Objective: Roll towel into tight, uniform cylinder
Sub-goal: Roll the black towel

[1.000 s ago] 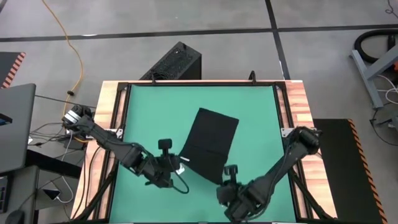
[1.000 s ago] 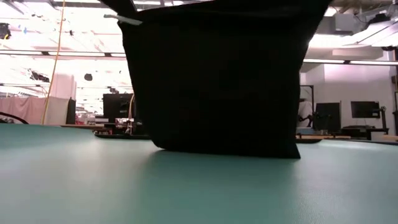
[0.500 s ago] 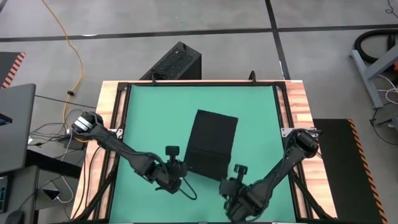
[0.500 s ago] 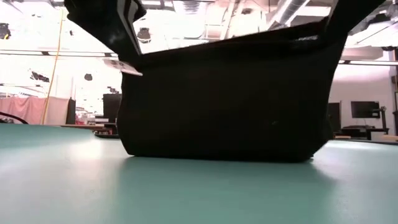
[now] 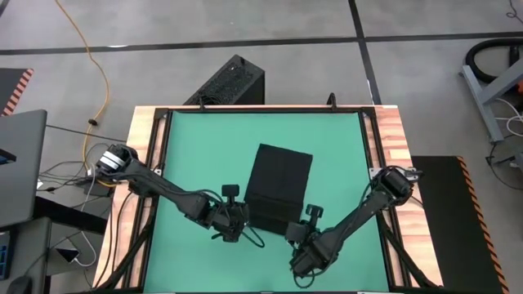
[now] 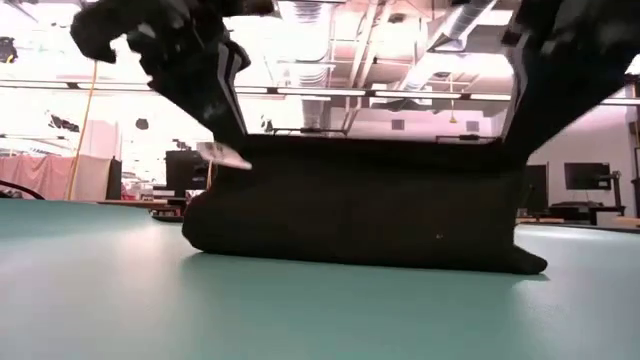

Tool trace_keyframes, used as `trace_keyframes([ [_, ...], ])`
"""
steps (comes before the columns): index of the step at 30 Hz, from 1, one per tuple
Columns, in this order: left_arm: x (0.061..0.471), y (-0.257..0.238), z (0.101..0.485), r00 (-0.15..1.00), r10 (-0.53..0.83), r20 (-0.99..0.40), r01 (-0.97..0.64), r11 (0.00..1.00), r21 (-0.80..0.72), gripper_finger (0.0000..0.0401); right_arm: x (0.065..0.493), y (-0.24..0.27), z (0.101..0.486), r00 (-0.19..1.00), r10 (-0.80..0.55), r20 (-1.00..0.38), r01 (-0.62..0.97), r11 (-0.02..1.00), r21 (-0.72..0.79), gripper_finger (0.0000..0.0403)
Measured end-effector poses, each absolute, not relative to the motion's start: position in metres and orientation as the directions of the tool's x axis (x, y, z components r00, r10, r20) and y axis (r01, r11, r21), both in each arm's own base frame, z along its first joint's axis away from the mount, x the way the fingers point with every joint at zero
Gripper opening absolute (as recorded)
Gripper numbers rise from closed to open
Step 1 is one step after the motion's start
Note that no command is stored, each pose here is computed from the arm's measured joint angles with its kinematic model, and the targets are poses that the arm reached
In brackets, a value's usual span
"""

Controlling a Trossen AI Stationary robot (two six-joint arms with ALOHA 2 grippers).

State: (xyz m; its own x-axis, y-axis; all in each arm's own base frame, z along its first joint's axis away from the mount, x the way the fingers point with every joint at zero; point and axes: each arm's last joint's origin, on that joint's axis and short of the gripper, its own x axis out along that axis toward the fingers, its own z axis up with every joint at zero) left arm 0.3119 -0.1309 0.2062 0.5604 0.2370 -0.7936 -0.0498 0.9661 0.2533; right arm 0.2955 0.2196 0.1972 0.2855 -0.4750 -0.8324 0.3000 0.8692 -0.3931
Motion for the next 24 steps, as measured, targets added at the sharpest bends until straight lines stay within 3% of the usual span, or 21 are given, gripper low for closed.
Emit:
trace_keyframes([
  [10,0.309,-0.119,0.185,0.559,0.253,-0.789,-0.046,0.96,0.275,0.0,0.298,0.199,0.165,0.241,-0.47,-0.849,0.284,0.871,-0.402,0.0003],
  [24,0.301,-0.1,0.15,0.573,0.18,-0.8,-0.056,0.982,0.181,0.0,0.298,0.195,0.146,0.261,-0.427,-0.866,0.296,0.889,-0.349,0.0003],
])
